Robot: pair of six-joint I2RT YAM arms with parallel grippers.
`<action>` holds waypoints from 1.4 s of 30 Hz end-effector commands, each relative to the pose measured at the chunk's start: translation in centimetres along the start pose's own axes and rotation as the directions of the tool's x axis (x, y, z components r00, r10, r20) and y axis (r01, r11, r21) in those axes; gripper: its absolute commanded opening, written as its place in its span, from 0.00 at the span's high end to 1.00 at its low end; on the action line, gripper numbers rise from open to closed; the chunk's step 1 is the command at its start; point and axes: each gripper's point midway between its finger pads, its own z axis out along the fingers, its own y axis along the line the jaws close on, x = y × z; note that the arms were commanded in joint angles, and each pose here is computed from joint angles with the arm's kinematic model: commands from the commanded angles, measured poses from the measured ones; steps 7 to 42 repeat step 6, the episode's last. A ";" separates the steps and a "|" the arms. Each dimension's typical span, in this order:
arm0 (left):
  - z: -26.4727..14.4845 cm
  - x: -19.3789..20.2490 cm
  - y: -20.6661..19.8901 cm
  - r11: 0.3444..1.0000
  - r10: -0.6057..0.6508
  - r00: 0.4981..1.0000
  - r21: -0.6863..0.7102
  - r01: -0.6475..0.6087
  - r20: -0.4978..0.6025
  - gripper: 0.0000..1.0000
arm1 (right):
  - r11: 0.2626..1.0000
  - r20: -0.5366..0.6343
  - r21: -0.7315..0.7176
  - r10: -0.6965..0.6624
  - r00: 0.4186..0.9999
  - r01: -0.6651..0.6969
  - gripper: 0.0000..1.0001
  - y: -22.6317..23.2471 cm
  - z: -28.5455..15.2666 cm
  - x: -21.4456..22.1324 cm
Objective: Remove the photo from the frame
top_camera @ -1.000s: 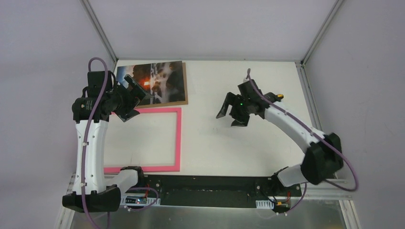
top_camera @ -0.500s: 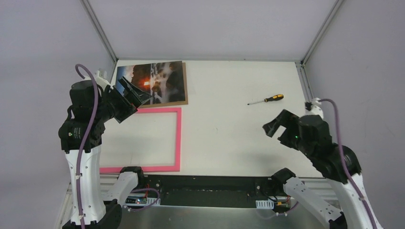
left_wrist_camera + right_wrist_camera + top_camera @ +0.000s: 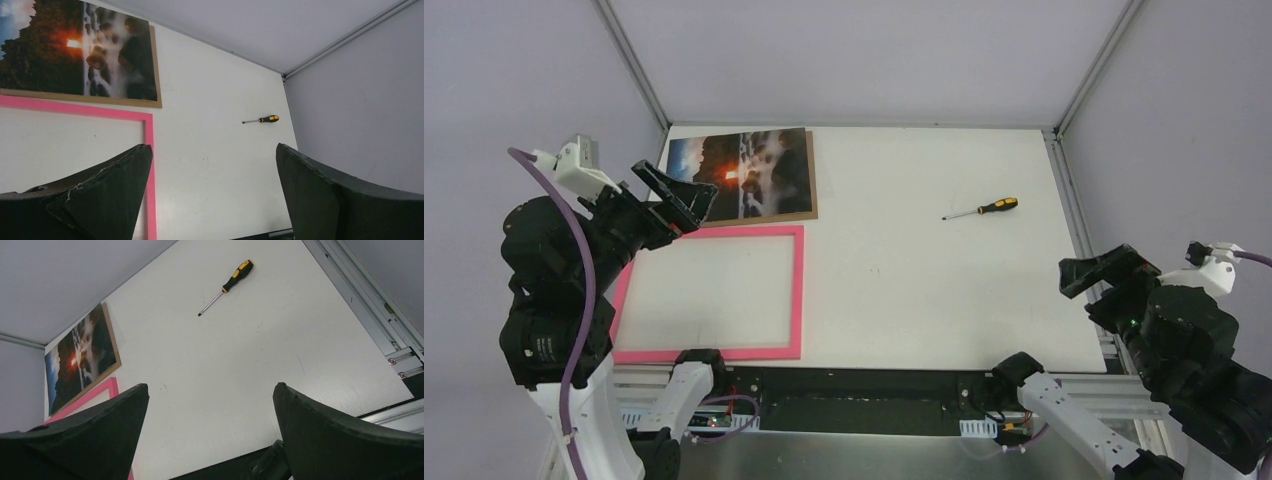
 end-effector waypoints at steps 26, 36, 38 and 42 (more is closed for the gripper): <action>-0.5 -0.5 0.5 0.999 0.036 0.998 -0.024 -0.035 0.047 0.01 | 0.999 -0.005 -0.050 -0.009 1.000 0.009 0.01 0.3 -0.2 0.5; -0.5 -0.5 0.5 0.999 0.036 0.998 -0.024 -0.035 0.047 0.01 | 0.999 -0.005 -0.050 -0.009 1.000 0.009 0.01 0.3 -0.2 0.5; -0.5 -0.5 0.5 0.999 0.036 0.998 -0.024 -0.035 0.047 0.01 | 0.999 -0.005 -0.050 -0.009 1.000 0.009 0.01 0.3 -0.2 0.5; -0.5 -0.5 0.5 0.999 0.036 0.998 -0.024 -0.035 0.047 0.01 | 0.999 -0.005 -0.050 -0.009 1.000 0.009 0.01 0.3 -0.2 0.5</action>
